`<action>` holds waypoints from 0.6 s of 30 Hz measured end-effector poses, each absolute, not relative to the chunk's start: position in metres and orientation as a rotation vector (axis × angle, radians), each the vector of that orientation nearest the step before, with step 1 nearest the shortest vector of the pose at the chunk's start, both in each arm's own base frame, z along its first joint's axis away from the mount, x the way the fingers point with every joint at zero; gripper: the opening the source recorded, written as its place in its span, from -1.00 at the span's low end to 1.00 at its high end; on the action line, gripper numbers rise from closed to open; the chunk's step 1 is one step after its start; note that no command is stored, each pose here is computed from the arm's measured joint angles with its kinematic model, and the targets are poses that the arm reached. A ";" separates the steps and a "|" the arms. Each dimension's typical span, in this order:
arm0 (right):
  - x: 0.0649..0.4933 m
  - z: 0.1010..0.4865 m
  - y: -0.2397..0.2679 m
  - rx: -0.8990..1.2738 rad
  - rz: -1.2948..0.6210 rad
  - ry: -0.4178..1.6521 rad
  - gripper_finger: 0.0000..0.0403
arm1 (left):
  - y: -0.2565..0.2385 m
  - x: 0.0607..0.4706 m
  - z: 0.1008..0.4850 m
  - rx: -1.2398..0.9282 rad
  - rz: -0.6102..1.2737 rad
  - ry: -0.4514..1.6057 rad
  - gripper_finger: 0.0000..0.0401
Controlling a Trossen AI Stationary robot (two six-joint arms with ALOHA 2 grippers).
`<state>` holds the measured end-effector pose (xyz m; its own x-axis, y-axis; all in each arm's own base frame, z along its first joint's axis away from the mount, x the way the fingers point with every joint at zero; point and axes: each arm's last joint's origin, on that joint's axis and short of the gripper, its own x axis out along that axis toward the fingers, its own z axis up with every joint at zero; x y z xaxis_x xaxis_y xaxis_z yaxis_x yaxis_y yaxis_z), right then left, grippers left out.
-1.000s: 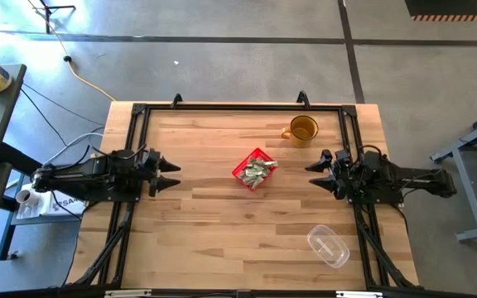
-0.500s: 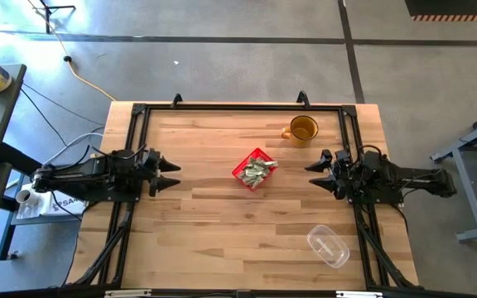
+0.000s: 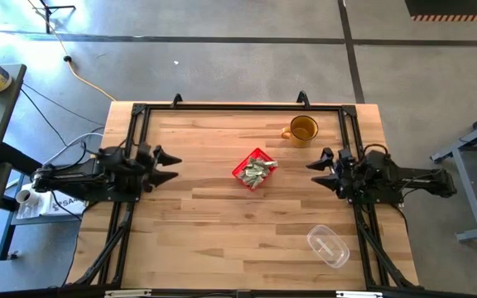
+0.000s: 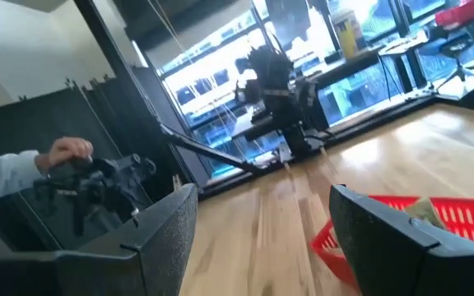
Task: Pick and place items into bin
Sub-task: Return to Home Position
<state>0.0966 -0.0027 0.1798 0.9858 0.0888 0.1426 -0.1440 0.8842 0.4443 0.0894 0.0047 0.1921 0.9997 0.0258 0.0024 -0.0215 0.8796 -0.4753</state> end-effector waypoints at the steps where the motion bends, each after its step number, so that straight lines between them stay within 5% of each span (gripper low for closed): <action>1: 0.097 0.179 -0.003 0.472 0.120 -0.114 0.32 | 0.005 0.089 0.195 -0.494 0.018 -0.041 0.77; 18: 0.094 0.190 -0.005 0.453 0.126 -0.231 0.32 | 0.005 0.095 0.186 -0.489 -0.024 -0.196 0.78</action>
<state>0.0944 -0.0046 0.1901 0.9661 0.0687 0.2487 -0.1712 0.8919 0.4186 0.0954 0.0051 0.1856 0.9810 0.0234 0.1926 0.0701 0.8830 -0.4641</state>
